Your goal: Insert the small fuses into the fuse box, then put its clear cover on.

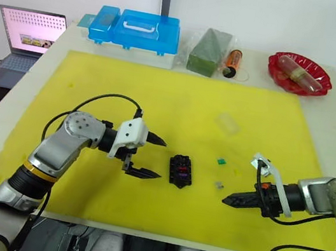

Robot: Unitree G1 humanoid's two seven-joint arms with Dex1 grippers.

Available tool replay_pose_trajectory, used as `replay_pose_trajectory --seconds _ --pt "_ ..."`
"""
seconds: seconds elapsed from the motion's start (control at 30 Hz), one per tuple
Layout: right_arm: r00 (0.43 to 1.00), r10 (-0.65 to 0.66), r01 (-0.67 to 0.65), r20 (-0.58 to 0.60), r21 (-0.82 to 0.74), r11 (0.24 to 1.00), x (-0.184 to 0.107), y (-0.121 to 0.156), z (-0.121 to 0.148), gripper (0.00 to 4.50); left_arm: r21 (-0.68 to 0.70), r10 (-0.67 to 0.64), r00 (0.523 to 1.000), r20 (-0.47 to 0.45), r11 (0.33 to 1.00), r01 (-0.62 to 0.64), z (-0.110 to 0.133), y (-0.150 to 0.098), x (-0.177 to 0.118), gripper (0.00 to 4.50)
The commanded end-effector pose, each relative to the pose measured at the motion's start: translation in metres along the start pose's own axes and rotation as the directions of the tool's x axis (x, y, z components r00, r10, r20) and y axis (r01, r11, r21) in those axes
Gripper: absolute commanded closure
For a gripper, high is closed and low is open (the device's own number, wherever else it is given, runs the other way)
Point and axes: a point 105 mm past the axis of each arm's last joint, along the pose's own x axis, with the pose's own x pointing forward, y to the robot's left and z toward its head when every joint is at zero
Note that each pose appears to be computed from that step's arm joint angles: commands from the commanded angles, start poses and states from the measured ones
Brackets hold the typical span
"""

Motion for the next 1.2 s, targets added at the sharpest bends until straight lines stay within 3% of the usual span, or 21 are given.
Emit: replay_pose_trajectory --seconds 0.03,0.13,0.23,0.33,0.43,0.5,0.8,1.2 --pt "0.993 -0.051 0.066 0.104 -0.150 0.986 -0.008 0.008 0.015 4.48 0.037 0.002 1.000 0.012 0.999 -0.003 0.007 0.001 0.000 0.00" --pt "0.966 -0.093 0.176 0.241 -0.348 0.921 -0.015 0.013 0.033 4.48 0.037 0.001 1.000 0.009 0.999 -0.002 0.007 0.001 -0.001 0.00" --pt "0.944 -0.097 0.236 0.315 -0.443 0.865 -0.021 0.015 0.045 4.31 0.038 0.002 1.000 0.006 0.999 -0.002 0.007 0.001 -0.003 0.00" --pt "0.948 -0.120 0.255 0.295 -0.479 0.840 -0.021 0.008 0.044 3.65 0.041 0.002 1.000 0.004 0.999 -0.002 0.007 0.003 -0.003 0.00" --pt "0.944 -0.161 0.292 0.288 -0.502 0.814 -0.017 0.000 0.042 2.61 0.044 0.008 1.000 0.004 0.999 -0.008 0.007 0.004 -0.003 0.00" --pt "0.946 -0.147 0.271 0.290 -0.455 0.848 -0.016 0.002 0.039 1.95 0.044 0.013 1.000 0.004 0.999 -0.014 0.008 0.004 -0.004 0.00" --pt "0.954 -0.111 0.223 0.280 -0.408 0.885 -0.012 0.000 0.019 1.95 0.033 0.014 1.000 0.004 0.999 -0.014 0.006 0.002 -0.003 0.00" --pt "1.000 0.006 -0.006 0.001 -0.270 0.963 -0.005 -0.007 0.037 1.95 0.048 -0.003 1.000 0.010 0.999 0.002 0.010 0.004 0.000 0.00"
